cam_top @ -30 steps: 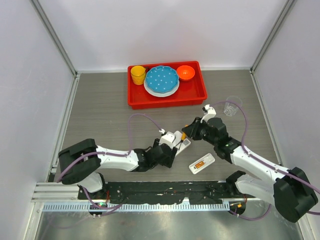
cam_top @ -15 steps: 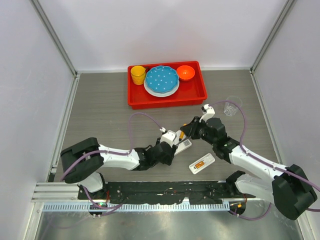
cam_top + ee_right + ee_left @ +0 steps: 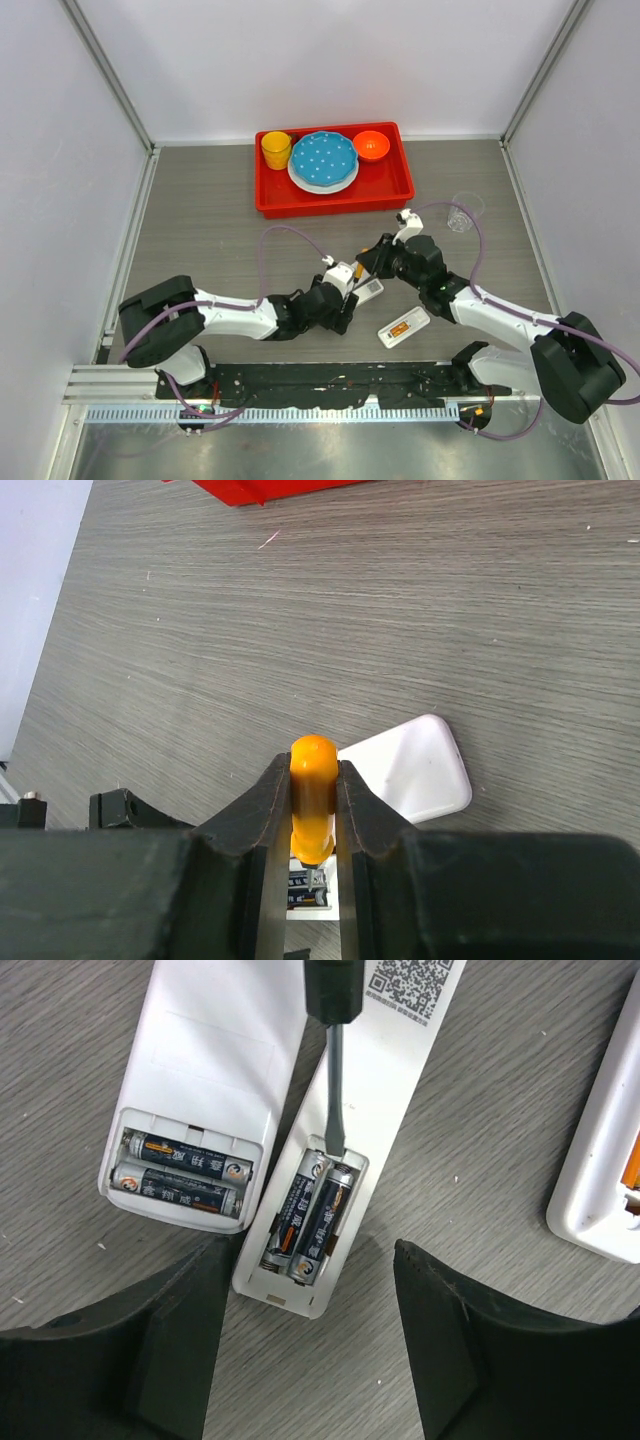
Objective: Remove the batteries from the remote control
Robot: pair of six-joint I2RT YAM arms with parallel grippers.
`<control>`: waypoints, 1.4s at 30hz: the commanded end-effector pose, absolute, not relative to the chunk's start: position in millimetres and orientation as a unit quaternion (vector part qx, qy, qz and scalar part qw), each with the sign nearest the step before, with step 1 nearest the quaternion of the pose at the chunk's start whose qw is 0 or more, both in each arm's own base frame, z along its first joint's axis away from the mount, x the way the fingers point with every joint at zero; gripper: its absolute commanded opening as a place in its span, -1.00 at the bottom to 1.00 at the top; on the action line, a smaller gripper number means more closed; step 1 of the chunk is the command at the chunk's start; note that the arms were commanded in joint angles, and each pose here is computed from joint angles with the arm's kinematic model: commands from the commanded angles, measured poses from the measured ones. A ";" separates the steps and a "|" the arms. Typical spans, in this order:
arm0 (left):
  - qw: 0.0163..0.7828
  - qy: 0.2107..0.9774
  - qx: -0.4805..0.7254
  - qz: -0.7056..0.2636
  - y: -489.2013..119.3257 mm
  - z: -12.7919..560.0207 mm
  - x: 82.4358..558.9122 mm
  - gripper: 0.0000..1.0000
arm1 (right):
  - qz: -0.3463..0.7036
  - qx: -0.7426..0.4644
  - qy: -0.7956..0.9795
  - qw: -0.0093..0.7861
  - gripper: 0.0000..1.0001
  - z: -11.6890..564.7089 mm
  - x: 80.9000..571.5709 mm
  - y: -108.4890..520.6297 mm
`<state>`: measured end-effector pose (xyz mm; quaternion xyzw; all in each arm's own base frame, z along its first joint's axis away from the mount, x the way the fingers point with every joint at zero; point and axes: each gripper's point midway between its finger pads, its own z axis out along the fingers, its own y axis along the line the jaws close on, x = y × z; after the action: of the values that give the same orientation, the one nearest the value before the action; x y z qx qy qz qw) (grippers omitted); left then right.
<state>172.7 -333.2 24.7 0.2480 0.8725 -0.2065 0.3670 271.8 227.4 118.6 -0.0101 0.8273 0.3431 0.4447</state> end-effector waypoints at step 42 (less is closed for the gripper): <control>0.294 0.903 0.304 -0.068 -282.5 -22.9 136.2 -0.75 | 0.330 -0.013 0.821 0.465 -0.97 112.5 264.8 220.6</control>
<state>160.4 -329.0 18.1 0.2752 0.8774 -0.1344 0.3692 262.9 222.3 102.6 -0.0089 0.8336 0.3312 0.4420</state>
